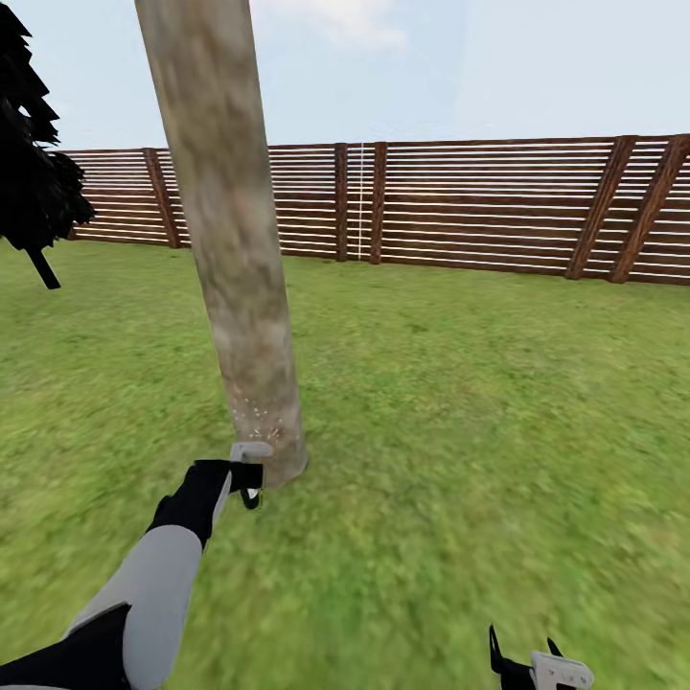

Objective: In the garden, pick up the pesticide atomizer on the floor and spray pesticide onto both trees until each tree trunk is fully covered.

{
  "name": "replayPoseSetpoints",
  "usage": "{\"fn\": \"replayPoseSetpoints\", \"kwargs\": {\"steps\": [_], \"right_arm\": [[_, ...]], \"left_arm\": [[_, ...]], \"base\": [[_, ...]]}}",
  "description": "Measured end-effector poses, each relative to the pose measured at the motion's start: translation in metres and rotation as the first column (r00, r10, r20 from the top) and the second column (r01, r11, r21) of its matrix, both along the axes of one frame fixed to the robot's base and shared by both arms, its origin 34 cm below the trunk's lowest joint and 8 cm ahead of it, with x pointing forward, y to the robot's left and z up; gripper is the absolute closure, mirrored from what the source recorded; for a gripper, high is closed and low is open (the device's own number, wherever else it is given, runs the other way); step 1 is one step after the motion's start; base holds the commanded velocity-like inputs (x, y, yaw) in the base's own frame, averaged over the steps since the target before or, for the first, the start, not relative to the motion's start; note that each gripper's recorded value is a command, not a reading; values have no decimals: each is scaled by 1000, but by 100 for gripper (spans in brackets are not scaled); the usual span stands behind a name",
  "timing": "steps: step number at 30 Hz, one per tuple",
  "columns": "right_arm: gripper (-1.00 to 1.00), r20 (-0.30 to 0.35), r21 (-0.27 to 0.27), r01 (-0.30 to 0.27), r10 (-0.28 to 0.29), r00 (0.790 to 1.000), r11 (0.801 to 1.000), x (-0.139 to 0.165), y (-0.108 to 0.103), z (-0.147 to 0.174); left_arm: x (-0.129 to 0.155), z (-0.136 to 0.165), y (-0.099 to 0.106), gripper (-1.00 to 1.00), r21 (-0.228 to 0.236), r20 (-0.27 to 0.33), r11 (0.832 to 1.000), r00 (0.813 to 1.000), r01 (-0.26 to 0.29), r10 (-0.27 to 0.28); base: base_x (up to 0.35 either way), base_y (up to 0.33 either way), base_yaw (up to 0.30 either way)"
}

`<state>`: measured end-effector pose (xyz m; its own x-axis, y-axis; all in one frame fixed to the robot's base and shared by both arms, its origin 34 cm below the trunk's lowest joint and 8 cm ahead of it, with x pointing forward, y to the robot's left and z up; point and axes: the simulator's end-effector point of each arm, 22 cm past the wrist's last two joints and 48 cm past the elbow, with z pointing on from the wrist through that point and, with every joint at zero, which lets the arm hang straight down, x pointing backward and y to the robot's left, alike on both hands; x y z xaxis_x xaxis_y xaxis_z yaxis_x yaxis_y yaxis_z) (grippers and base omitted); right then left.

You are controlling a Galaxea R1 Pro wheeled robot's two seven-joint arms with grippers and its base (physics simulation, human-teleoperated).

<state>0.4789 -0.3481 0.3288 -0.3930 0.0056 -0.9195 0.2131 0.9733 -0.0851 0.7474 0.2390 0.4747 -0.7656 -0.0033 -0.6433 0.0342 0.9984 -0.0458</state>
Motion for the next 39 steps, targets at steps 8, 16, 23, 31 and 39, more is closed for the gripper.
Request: {"fn": "replayPoseSetpoints", "kwargs": {"steps": [8,16,23,31,39], "right_arm": [[-100,0,0,0,0,1000,1000,0,0,0],[-100,0,0,0,0,1000,1000,0,0,0],[-100,0,0,0,0,1000,1000,0,0,0],[-100,0,0,0,0,1000,1000,0,0,0],[-100,0,0,0,0,1000,1000,0,0,0]], "left_arm": [[14,50,35,100,-10,49,999,998,-49,49],[17,64,-5,100,54,31,997,998,59,-61],[21,69,22,100,50,41,999,999,17,-19],[38,98,-25,100,-1,79,998,995,59,-58],[41,112,48,100,61,81,998,996,-29,24]], "base": [[0,0,0],[-56,27,0],[-119,57,0],[-1,0,0],[0,0,0]]}}
